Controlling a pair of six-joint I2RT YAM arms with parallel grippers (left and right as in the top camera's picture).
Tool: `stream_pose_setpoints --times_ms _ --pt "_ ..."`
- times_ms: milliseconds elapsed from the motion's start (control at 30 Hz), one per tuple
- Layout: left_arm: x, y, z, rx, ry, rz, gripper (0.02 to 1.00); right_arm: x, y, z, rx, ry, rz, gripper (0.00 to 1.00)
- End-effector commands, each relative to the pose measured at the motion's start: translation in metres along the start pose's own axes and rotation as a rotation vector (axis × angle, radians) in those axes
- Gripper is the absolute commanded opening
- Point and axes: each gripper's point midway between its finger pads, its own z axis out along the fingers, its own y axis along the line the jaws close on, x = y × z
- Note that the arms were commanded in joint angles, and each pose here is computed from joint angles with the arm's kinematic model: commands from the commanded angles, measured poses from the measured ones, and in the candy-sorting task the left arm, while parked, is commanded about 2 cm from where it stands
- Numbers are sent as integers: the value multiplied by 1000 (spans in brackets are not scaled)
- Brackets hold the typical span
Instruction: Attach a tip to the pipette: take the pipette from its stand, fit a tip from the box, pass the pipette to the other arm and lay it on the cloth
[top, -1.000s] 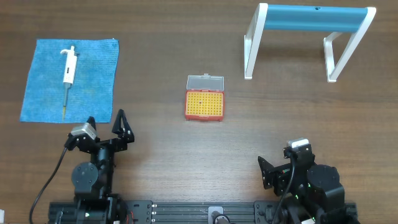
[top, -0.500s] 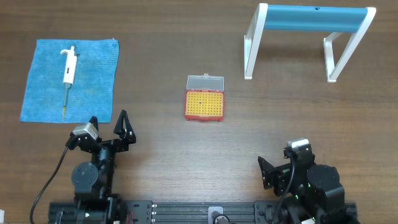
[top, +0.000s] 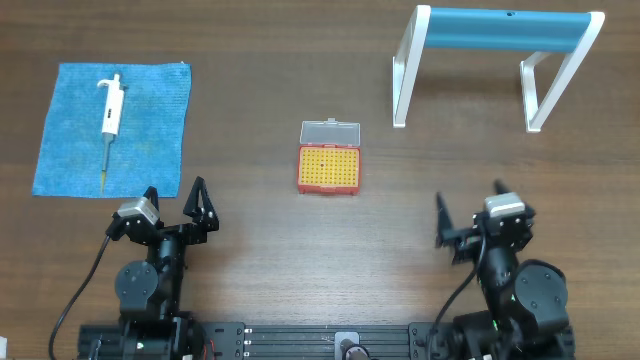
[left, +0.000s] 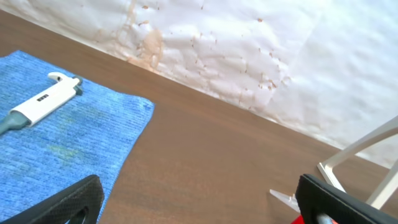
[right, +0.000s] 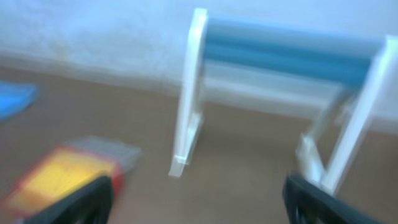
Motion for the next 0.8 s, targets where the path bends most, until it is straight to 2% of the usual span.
stream_pose_setpoints --times_ms 33,100,300,500,800 --pt "0 0 0 3 0 16 996 47 -23 23 139 -64 -149 877" --pt "0 0 0 3 0 16 996 67 -21 25 145 -92 -150 879" --pt "0 0 0 3 0 16 996 101 -23 21 149 29 -145 879" --pt "0 0 0 3 0 16 998 102 -35 19 192 35 -140 879" --pt "0 0 0 3 0 16 998 102 -36 18 194 36 -140 879"
